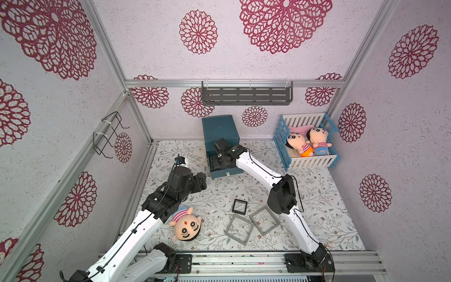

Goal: Place the brooch boxes into the drawer by color
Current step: Place the brooch box in the drawer.

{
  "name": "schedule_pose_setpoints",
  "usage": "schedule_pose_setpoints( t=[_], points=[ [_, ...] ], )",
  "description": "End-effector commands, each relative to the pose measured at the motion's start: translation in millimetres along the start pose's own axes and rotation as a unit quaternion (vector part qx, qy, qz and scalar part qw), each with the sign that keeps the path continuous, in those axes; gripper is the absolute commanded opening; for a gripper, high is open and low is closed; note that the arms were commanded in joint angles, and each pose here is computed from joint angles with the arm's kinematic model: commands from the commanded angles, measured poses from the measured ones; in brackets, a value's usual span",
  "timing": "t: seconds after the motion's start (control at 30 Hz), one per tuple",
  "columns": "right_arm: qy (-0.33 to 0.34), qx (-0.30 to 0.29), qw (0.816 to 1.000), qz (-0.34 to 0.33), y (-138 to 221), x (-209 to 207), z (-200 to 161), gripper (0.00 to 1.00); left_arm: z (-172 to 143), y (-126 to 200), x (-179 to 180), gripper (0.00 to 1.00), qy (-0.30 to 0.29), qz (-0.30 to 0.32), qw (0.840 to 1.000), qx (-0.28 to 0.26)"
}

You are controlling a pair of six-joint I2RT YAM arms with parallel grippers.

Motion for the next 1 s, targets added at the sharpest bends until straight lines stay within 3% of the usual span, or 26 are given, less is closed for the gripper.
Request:
schedule_pose_setpoints(
  t=[0.0, 0.47, 0.73, 0.97],
  points=[
    [0.006, -0.013, 1.000, 0.007, 3, -2, 7, 0.70, -2, -2, 2, 0.84, 0.006, -0.004, 1.000, 0.006],
    [0.008, -0.019, 1.000, 0.014, 5, -1, 12, 0.85, -1, -3, 0, 0.84, 0.002, -0.008, 1.000, 0.005],
    [0.006, -0.044, 0.999, 0.013, 22, -1, 21, 0.86, -1, -4, -1, 0.85, 0.004, -0.013, 1.000, 0.009],
    [-0.004, -0.099, 0.995, 0.001, 65, -2, 37, 0.82, -3, -4, -3, 0.84, -0.002, -0.027, 0.999, 0.020]
  ],
)
Point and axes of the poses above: each gripper's point midway between its finger pads, its own y axis back along the fingers, its own x axis along the line the jaws close on, z = x × y, the point moved 10 cm from there along y, back along the fingers, and after that the axes turned 15 degrees about y, right-handed, at the moved point
